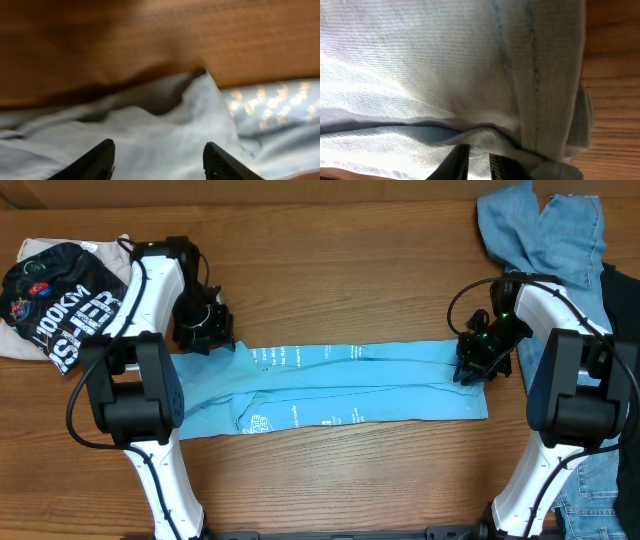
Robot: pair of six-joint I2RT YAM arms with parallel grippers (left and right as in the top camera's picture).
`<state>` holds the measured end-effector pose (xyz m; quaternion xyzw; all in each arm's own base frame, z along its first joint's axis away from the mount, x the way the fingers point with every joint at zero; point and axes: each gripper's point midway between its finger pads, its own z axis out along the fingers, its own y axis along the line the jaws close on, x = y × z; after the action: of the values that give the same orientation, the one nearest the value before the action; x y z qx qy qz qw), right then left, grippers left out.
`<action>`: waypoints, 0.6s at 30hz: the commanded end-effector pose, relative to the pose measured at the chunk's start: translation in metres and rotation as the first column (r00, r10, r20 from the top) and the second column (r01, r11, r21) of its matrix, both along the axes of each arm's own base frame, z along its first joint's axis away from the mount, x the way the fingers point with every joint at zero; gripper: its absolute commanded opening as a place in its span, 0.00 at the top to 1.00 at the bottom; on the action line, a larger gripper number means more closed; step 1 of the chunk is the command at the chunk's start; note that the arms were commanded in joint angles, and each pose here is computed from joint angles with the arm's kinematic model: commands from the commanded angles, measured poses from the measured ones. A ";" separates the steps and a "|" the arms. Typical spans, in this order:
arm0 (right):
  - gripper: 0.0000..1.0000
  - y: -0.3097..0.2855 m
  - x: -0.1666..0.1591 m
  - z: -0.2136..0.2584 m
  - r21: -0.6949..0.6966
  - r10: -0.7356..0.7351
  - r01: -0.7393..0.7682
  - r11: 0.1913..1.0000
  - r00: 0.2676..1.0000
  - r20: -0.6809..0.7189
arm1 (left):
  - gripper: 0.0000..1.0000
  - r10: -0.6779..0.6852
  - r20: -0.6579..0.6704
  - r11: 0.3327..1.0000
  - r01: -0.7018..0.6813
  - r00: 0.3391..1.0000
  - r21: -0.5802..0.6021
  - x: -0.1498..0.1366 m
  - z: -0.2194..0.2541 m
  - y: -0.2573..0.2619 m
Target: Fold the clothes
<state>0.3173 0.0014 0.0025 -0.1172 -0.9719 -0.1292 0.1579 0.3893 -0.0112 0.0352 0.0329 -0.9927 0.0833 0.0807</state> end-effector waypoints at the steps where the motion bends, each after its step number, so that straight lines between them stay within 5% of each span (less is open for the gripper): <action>1: 0.82 0.001 -0.011 -0.011 -0.004 0.003 -0.003 1.000 0.999 -0.043 | 0.39 0.026 0.041 0.998 -0.028 0.999 0.060 0.006 0.005 0.013; 18: 0.82 0.001 -0.012 -0.011 -0.004 0.003 -0.004 1.000 0.999 -0.047 | 0.47 -0.166 0.014 0.985 0.167 0.986 -0.048 0.003 -0.025 -0.023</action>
<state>0.3170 0.0015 0.0027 -0.1173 -0.9718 -0.1293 0.1584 0.3999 -0.0207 0.0263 -0.0195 -0.9941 0.0874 0.0612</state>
